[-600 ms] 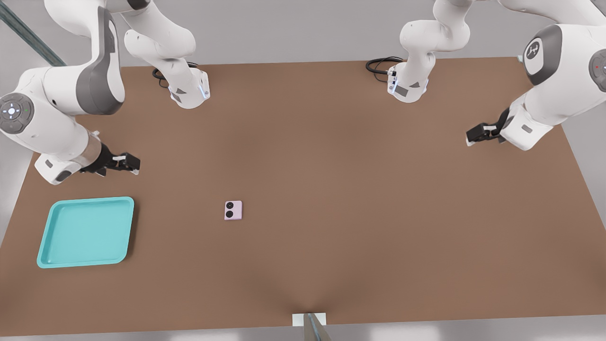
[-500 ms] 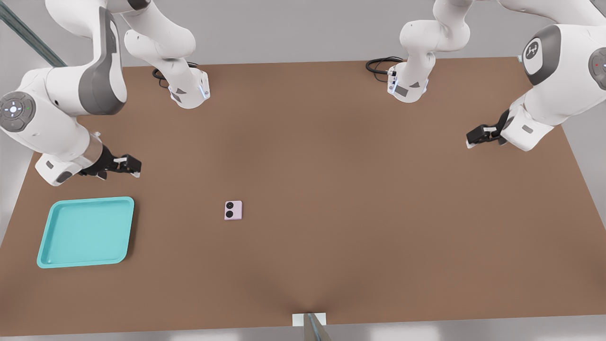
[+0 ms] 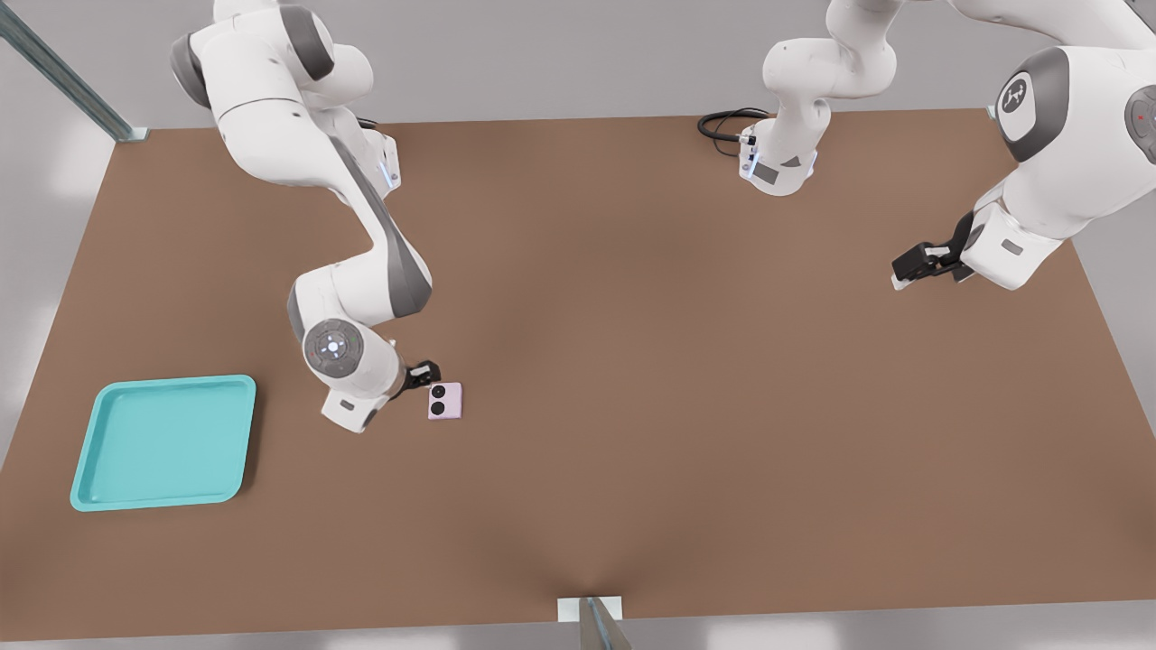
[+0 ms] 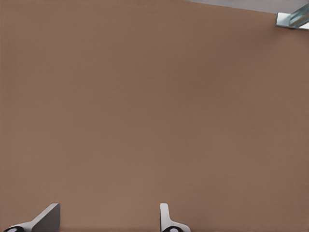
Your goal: Keep left arm still and place phone on the tray with right arm
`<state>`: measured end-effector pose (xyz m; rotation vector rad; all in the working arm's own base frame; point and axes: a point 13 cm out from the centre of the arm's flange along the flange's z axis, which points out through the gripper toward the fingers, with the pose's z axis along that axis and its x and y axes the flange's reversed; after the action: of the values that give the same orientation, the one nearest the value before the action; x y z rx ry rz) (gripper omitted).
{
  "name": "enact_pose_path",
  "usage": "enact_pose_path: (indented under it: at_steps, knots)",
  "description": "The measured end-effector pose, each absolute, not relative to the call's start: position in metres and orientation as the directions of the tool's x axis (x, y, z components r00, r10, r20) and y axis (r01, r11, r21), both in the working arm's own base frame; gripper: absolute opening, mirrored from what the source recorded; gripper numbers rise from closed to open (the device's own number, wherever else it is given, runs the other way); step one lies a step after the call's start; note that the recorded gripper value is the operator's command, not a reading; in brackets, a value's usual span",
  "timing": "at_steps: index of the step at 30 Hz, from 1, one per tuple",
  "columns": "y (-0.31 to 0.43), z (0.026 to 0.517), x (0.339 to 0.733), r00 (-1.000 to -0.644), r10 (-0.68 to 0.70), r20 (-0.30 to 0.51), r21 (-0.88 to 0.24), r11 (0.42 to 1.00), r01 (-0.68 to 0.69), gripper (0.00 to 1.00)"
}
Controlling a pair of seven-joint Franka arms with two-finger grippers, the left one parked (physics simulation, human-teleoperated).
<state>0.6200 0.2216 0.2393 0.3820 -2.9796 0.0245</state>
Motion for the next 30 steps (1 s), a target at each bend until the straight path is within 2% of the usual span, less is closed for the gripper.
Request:
enact_pose_path:
  at_steps: [3,8,14,18,22,30]
  knots:
    - [0.235,0.206,0.627,-0.972,-0.202,0.124,0.008,0.979,-0.202,1.0]
    - [0.254,0.185,0.624,-0.988,-0.106,0.111,0.017,0.994,-0.104,1.0]
    - [0.247,0.142,0.602,-0.99,0.013,0.142,0.004,1.0,0.013,1.0]
    - [0.247,0.103,0.571,-0.984,0.056,0.168,-0.009,0.998,0.056,1.0]
    - [0.25,0.084,0.565,-0.987,0.083,0.134,0.0,0.996,0.084,1.0]
    - [0.247,0.076,0.573,-0.999,0.03,0.042,-0.02,0.999,0.029,1.0]
